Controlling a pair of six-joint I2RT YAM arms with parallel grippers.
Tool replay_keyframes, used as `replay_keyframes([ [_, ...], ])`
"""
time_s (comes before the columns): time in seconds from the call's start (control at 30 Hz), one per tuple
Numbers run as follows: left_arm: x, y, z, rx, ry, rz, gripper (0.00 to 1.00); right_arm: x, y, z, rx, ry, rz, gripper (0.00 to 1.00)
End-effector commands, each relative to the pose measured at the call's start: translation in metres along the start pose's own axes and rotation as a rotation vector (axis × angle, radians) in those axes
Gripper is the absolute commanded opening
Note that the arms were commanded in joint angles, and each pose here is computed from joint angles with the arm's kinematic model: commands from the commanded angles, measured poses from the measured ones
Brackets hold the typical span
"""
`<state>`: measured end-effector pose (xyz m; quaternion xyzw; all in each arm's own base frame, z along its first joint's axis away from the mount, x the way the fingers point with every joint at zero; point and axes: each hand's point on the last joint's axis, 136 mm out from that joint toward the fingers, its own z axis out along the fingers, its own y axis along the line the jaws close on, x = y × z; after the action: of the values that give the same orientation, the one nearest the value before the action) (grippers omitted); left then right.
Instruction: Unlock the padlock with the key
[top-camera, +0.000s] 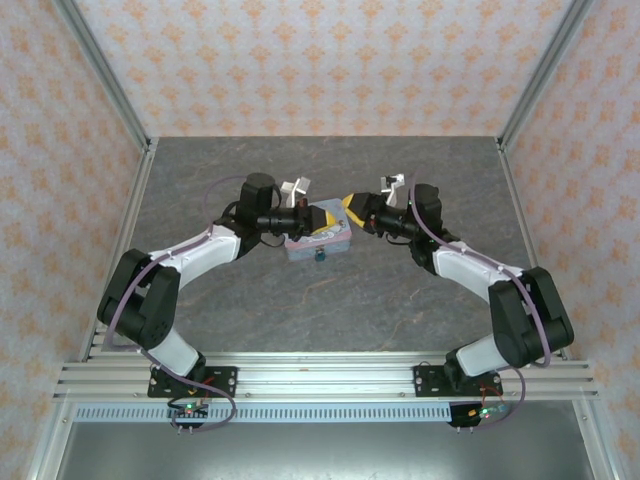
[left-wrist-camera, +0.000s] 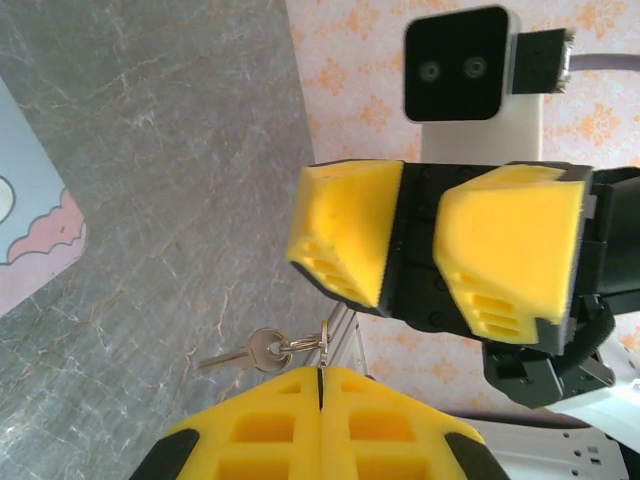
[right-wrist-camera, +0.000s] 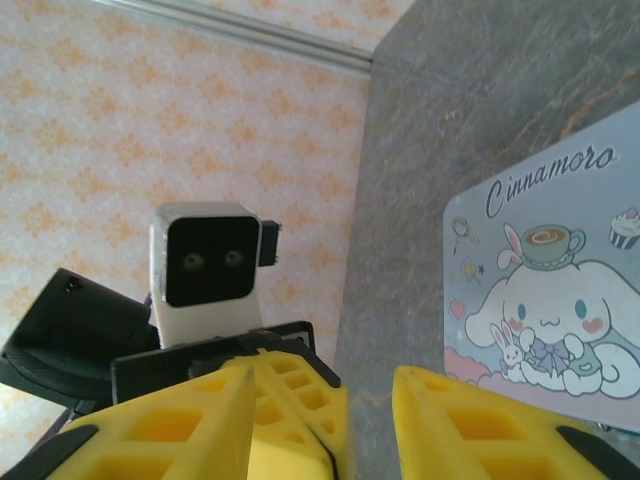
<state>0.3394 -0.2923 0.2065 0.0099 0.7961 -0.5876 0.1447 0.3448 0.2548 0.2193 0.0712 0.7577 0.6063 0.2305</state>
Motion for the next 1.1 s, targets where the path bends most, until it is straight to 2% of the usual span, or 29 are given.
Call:
replay_keyframes([
  [0.0,-0.006,-0.017,-0.004,0.040,0.018,0.064,0.00,0.004,0.017,-0.003,-0.082,0.032,-0.052,0.39],
  [0.27,-0.010,-0.015,0.001,0.043,0.029,0.059,0.00,0.015,0.010,-0.005,-0.101,0.061,-0.030,0.37],
  [0.57,-0.011,-0.011,0.005,0.043,0.049,0.062,0.00,0.024,0.003,-0.008,-0.098,0.078,-0.021,0.27],
  [0.9,-0.007,-0.008,0.008,0.039,0.084,0.070,0.00,0.027,-0.003,-0.010,-0.087,0.077,-0.018,0.08],
  [1.0,-0.006,-0.006,0.007,0.029,0.091,0.071,0.00,0.027,-0.004,-0.010,-0.084,0.077,-0.017,0.00],
  [1.07,-0.008,-0.003,0.006,0.020,0.085,0.069,0.00,0.028,-0.005,-0.010,-0.080,0.077,-0.014,0.00],
])
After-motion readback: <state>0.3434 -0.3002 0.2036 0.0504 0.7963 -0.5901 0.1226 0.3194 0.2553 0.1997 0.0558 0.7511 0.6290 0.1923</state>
